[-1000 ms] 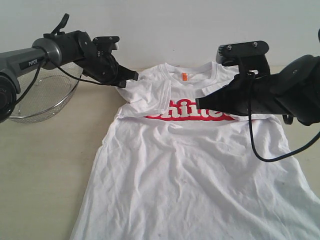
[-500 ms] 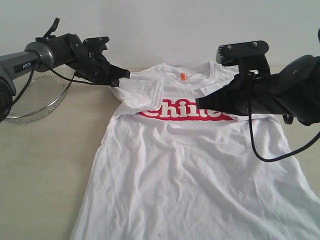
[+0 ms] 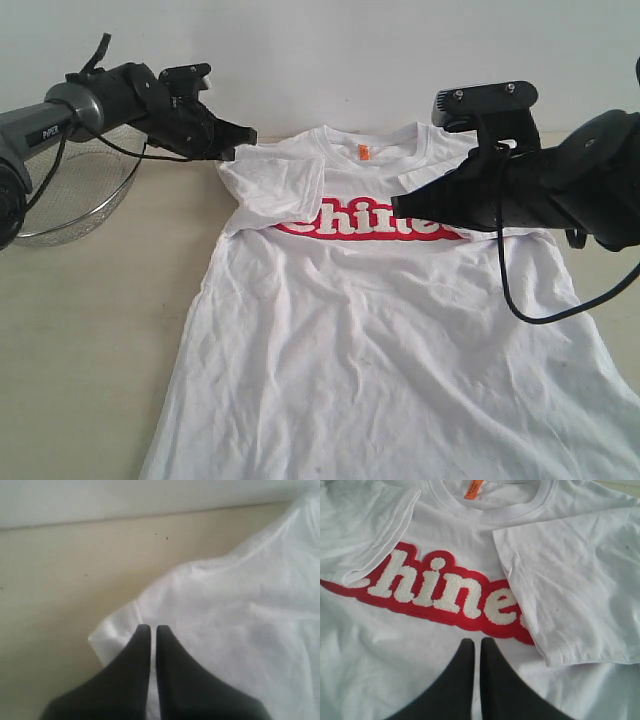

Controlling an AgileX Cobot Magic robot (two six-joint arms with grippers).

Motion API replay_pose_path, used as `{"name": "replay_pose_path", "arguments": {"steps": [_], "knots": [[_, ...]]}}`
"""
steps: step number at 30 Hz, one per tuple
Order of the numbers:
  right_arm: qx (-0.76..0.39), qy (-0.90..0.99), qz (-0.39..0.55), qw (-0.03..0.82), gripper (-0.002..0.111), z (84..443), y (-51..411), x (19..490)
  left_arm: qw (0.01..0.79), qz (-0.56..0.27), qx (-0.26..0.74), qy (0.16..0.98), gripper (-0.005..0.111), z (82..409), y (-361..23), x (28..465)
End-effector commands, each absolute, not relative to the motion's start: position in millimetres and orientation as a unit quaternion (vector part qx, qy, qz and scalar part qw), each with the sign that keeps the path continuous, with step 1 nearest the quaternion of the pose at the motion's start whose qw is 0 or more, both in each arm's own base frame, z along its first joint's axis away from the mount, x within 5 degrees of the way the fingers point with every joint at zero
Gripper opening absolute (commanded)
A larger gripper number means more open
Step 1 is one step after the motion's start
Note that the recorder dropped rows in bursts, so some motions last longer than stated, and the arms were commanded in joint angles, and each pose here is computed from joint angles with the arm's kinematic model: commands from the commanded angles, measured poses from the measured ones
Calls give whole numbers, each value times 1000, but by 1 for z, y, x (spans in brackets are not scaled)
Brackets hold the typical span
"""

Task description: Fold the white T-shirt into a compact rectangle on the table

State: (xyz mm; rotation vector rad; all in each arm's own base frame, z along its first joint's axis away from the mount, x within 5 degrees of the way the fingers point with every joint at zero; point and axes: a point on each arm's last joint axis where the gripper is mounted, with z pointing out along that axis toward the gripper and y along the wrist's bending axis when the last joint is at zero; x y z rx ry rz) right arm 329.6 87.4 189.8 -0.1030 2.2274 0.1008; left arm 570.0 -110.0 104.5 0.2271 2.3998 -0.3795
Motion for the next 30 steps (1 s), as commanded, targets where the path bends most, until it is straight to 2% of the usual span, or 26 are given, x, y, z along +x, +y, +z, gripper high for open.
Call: {"name": "replay_pose_path", "arguments": {"steps": [1, 7, 15, 24, 30], "knots": [[-44, 895, 34, 442, 0, 189, 86, 330, 342, -191, 86, 916, 4, 135, -115, 571], [-42, 894, 31, 445, 0, 190, 85, 330, 257, -240, 118, 929, 4, 155, -130, 553], [-40, 893, 28, 448, 0, 190, 85, 331, 145, -197, 177, 953, 4, 143, -152, 528], [-42, 894, 30, 446, 0, 190, 85, 330, 143, -118, 181, 966, 4, 139, -146, 528], [-40, 894, 30, 446, 0, 190, 85, 330, 132, -111, 177, 969, 4, 123, -143, 527]]}}
